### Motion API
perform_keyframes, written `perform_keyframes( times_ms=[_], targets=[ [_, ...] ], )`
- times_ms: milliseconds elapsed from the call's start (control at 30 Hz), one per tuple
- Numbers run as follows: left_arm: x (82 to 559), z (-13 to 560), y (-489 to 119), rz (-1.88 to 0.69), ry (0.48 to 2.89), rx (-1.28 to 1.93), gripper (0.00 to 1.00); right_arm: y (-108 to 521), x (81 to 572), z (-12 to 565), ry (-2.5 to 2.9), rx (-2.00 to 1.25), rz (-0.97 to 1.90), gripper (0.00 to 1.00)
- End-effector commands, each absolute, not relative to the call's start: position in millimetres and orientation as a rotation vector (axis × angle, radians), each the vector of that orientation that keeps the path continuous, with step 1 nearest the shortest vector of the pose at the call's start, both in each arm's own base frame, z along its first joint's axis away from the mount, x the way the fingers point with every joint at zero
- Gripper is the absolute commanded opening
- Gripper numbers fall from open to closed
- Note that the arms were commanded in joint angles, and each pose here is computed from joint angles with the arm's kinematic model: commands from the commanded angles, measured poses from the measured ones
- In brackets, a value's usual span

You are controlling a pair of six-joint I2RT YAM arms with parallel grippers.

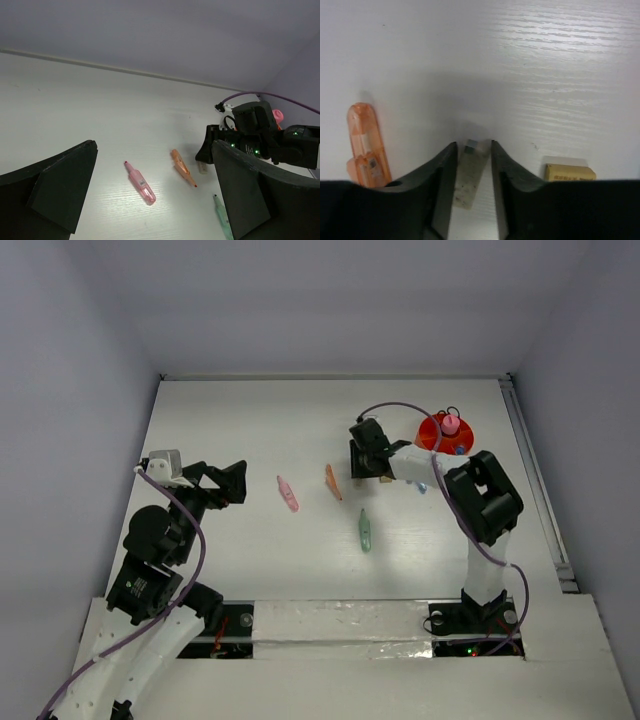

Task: Sort the stationery into containers
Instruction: Pick up the stationery from the center of the board, then place the stationery in the storage box.

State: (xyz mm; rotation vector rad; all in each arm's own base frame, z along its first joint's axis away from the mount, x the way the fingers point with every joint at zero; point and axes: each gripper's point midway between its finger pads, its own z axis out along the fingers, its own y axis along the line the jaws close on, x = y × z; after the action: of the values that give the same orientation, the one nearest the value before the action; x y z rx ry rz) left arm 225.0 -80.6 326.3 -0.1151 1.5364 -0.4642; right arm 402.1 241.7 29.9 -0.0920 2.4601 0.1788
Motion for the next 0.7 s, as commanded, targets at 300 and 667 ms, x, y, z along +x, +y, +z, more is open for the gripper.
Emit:
perform_keyframes(
  times_ms=[300,667],
  targets=[
    [224.6,336.8,-81.6,-0.478,1.494,-0.104,0.99,234.5,409.6,71.2,2.374,-0.113,0.101,0.08],
    [221.6,339.8,-80.7,-0.485,1.481,-0.103,0.99,110.2,449.9,213.4,1.913,0.108,-0.236,0.08]
  ],
)
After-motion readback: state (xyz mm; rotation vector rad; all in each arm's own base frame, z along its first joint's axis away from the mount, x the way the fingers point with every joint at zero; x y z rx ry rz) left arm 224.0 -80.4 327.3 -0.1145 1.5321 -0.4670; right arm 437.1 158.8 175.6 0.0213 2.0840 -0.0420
